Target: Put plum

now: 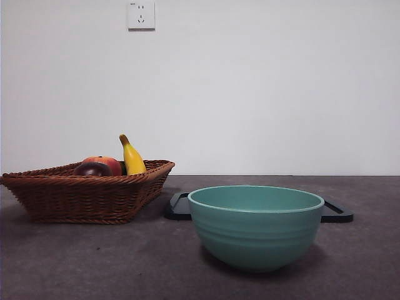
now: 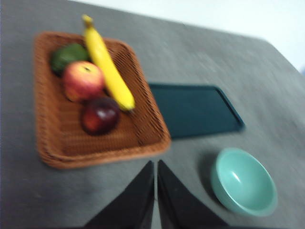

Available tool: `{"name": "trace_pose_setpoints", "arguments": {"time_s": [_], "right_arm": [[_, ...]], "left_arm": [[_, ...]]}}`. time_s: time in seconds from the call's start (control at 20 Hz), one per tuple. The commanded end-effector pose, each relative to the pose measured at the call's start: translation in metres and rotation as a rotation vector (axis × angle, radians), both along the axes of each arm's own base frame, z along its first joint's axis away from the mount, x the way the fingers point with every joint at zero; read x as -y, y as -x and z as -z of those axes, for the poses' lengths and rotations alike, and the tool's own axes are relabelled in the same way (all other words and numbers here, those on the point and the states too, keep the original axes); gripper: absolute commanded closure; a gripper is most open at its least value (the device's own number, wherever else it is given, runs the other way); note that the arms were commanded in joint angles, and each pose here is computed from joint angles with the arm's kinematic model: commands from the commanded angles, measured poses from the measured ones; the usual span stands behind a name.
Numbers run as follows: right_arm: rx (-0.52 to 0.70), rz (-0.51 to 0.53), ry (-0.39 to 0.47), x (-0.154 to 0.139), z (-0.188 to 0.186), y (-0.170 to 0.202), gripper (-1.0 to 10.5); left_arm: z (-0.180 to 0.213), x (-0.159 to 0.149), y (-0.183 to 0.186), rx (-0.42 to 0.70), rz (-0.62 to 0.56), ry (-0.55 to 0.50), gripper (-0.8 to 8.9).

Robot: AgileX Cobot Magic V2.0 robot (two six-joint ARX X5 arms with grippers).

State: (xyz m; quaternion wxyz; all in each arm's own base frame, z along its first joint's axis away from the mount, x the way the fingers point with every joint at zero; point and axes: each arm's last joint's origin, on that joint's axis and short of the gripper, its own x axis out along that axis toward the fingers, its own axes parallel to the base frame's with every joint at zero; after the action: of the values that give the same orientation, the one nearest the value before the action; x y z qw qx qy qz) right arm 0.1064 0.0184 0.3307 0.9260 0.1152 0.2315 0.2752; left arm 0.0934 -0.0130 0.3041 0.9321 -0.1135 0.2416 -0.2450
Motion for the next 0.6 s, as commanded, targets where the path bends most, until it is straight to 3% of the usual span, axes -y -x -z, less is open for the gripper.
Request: {"name": "trace_pose_setpoints", "arguments": {"time_s": [0.05,0.6], "right_arm": [[-0.019,-0.067,0.037,-0.0013,-0.0027,-0.0023,9.4],[-0.084,-0.164,0.092,-0.0083,0.0056,-0.0023,9.4]], "left_arm": [[-0.0072,0.0018,0.0018,0.027,0.068,-0.055,8.05],[-0.0045,0.0029,0.0045,-0.001,0.095,-0.079,8.05]]}}
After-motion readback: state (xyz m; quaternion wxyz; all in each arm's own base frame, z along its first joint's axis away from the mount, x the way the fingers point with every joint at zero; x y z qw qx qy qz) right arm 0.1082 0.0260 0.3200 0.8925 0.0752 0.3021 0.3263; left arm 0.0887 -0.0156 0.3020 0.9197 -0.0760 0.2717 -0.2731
